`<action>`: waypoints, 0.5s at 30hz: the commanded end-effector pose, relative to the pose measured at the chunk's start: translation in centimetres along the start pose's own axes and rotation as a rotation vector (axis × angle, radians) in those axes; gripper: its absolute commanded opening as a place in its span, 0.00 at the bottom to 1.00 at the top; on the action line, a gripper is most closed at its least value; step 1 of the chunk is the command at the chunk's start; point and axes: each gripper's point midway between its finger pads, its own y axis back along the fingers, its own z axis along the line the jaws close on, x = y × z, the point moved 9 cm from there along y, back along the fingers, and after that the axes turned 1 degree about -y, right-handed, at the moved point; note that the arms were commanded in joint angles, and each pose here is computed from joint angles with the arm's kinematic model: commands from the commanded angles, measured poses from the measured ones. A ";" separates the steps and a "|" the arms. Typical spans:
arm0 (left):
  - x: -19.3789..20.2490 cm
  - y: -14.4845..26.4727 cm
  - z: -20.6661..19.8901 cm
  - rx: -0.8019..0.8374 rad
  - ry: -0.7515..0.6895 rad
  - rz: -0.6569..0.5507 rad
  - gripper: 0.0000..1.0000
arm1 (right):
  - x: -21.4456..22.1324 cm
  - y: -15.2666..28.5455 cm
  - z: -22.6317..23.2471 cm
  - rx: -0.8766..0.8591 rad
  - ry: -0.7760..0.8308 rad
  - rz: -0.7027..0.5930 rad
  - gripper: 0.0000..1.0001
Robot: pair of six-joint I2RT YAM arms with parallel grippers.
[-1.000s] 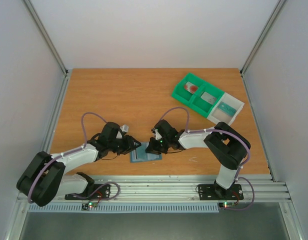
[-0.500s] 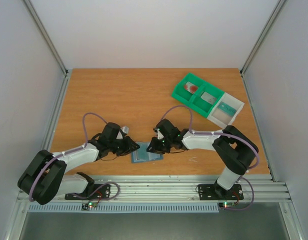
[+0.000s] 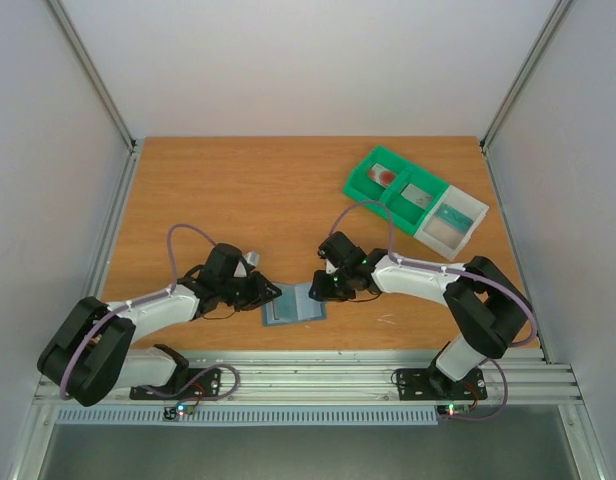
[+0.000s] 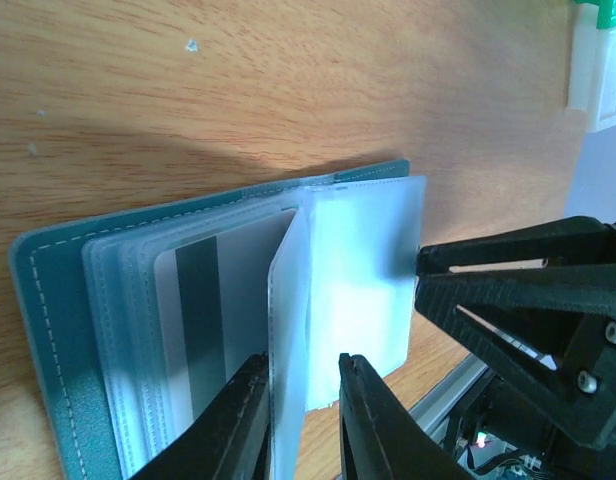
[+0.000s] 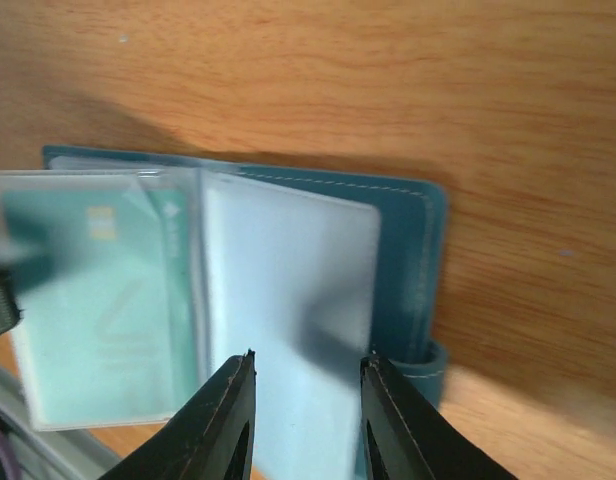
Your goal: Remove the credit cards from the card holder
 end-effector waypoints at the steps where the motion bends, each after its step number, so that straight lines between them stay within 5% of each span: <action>1: -0.6 0.1 -1.1 0.049 -0.028 -0.014 0.21 | -0.7 0.3 -0.6 0.080 0.049 -0.012 0.30; 15: -1.0 0.0 -2.3 0.093 -0.030 0.001 0.24 | 0.7 -1.1 -1.2 0.019 0.016 0.079 0.17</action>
